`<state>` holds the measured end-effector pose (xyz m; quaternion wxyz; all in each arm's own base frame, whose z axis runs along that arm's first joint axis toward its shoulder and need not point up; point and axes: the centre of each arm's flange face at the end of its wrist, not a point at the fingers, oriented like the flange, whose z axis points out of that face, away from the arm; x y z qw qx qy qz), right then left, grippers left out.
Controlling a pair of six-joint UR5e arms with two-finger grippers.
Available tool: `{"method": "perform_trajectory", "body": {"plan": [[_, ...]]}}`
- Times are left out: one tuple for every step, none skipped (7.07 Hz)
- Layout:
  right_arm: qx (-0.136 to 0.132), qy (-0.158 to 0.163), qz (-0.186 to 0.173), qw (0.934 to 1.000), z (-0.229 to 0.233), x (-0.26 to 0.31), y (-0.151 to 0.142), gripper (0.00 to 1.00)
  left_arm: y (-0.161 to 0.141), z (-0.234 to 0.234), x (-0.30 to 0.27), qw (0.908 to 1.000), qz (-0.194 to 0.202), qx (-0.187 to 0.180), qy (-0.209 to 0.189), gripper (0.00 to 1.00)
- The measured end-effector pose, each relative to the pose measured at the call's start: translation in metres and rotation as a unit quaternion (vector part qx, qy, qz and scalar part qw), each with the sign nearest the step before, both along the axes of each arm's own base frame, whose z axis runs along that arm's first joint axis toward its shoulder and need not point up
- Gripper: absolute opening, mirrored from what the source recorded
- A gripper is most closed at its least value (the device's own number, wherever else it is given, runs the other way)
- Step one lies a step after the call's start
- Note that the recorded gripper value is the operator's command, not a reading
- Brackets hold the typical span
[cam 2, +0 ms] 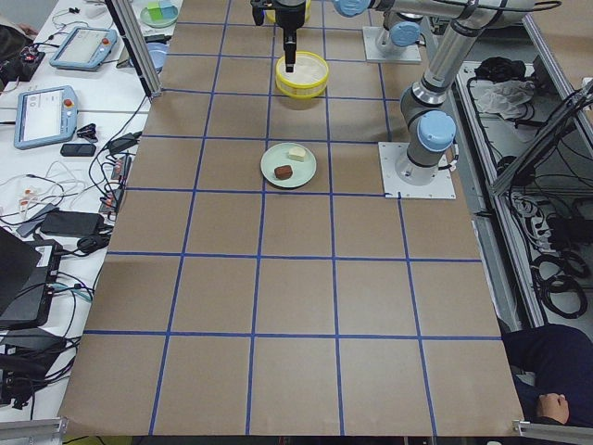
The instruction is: Stack buns with steamer
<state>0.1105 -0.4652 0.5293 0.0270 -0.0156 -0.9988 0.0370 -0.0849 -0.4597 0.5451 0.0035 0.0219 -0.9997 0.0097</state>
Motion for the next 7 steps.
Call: {"method": "perform_trajectory", "body": {"plan": [[0.0, 0.0, 0.0, 1.0, 0.0, 0.0, 0.0, 1.0, 0.002, 0.0, 0.0, 1.0, -0.001, 0.003, -0.001, 1.0], [0.0, 0.0, 0.001, 1.0, 0.0, 0.0, 0.0, 1.0, 0.004, -0.001, 0.0, 1.0, -0.002, 0.008, -0.003, 1.0], [0.0, 0.0, 0.001, 1.0, 0.0, 0.0, 0.0, 1.0, 0.004, -0.003, 0.002, 0.9999, -0.003, 0.015, -0.004, 1.0], [0.0, -0.001, 0.001, 1.0, 0.0, 0.0, 0.0, 1.0, 0.0, -0.014, 0.008, 0.9995, -0.003, 0.03, -0.004, 1.0], [0.0, -0.003, 0.0, 1.0, -0.001, 0.0, 0.0, 1.0, -0.014, -0.043, 0.019, 0.9991, -0.002, 0.043, -0.003, 1.0], [0.001, -0.008, 0.0, 1.0, -0.001, 0.002, -0.001, 1.0, -0.035, -0.094, 0.03, 0.9991, -0.01, 0.042, -0.001, 1.0], [0.001, -0.025, 0.0, 0.9997, -0.002, 0.005, -0.001, 1.0, -0.055, -0.152, 0.035, 0.9985, -0.037, 0.038, 0.009, 1.0]]}}
